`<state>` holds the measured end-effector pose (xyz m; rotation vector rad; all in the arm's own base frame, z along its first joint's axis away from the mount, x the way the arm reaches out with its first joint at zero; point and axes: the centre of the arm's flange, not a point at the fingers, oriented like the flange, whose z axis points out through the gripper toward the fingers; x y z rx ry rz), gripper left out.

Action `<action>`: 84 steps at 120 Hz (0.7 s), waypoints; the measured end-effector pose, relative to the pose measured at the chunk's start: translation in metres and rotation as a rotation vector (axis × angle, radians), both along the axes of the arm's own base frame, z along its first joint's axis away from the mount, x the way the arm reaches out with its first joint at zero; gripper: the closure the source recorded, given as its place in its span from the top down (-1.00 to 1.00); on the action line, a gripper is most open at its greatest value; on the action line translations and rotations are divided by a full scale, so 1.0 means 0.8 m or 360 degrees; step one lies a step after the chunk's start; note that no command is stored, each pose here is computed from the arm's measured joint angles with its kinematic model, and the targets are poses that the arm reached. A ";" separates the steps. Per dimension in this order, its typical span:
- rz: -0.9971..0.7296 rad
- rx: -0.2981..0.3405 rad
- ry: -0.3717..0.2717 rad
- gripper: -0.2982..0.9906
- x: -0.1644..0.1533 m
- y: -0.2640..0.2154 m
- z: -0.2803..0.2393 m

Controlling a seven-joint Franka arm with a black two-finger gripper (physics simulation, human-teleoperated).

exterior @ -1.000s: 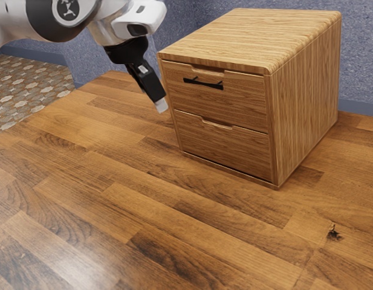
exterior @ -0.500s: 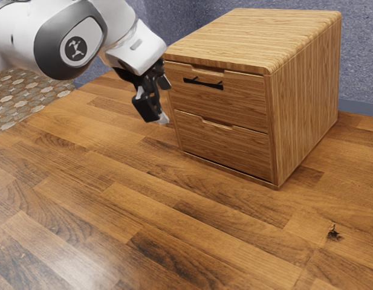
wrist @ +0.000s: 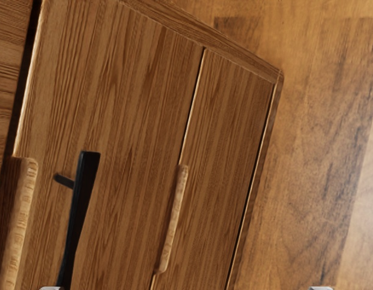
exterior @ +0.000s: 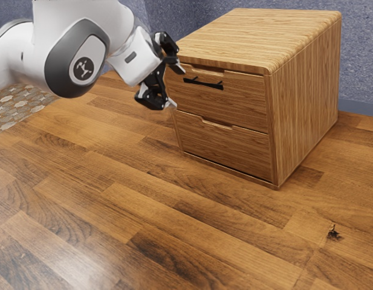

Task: Pull the drawer handle with one arm to open the drawer

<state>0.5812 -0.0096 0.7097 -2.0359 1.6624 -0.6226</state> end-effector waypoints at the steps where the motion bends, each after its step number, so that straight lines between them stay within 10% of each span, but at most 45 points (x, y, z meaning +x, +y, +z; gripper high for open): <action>1: -0.0006 0.0004 -0.0004 0.23 0.001 0.000 0.000; 84: -0.0139 0.0137 -0.0174 0.05 0.072 0.078 -0.046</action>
